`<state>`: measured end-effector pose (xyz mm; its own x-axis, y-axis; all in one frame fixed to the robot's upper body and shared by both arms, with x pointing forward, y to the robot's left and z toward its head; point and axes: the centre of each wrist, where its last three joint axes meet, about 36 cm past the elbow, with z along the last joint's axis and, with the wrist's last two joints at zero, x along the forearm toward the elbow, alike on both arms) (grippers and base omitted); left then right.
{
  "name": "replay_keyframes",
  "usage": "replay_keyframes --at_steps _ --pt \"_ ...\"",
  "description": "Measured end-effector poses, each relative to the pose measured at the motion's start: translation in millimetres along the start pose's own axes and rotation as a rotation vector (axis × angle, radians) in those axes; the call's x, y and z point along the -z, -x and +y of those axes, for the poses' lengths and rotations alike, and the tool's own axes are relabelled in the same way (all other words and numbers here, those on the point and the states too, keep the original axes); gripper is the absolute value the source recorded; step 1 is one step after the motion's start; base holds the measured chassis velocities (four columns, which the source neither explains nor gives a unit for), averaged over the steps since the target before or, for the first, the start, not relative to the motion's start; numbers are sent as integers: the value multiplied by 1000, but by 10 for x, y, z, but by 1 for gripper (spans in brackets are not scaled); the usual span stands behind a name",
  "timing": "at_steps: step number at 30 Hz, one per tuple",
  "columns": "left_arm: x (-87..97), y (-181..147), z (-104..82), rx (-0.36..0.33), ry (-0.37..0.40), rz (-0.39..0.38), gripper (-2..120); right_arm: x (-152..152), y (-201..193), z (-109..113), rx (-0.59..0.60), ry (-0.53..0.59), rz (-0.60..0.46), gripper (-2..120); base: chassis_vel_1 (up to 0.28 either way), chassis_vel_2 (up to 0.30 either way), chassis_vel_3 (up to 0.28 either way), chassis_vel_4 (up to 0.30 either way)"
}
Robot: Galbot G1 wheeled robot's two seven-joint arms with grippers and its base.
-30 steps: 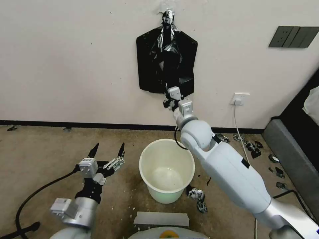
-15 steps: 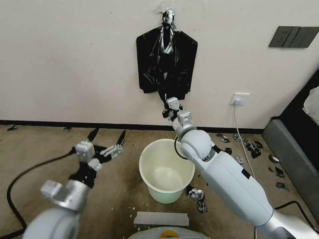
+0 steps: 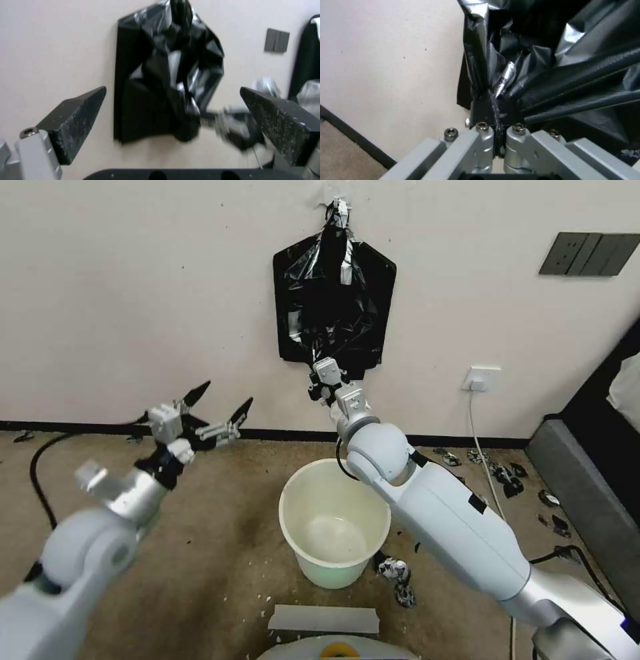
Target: Place a trash bag onto the trash bin.
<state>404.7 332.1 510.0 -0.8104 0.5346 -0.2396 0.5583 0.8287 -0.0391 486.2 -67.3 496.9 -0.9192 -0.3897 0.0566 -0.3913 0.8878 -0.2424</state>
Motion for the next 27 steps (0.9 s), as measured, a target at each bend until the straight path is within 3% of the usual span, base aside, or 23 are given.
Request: replay_keyframes --at_steps 3,4,6,8,10,13,16,27 --pt "22 151 36 -17 4 -2 100 -4 7 -5 -2 -2 1 0 0 0 0 0" --pt "59 470 88 -54 24 1 100 -7 21 -6 -3 -3 2 0 0 0 0 0" --pt "78 579 100 -66 33 1 100 -7 26 -9 -4 -4 2 0 0 0 0 0" --pt "161 991 171 -93 87 9 100 3 39 -21 -7 -7 0 0 0 0 0 0" --pt "174 1097 189 -103 102 17 100 11 44 -30 -8 -8 -2 0 0 0 0 0" --pt "292 1504 235 -130 176 40 100 22 58 -69 -16 -9 -3 0 0 0 0 0" --pt "396 1729 216 -147 216 55 100 20 60 -84 -18 -9 -3 0 0 0 0 0" --pt "455 2178 99 -211 271 135 100 25 67 -116 -25 -2 -7 0 0 0 0 0"
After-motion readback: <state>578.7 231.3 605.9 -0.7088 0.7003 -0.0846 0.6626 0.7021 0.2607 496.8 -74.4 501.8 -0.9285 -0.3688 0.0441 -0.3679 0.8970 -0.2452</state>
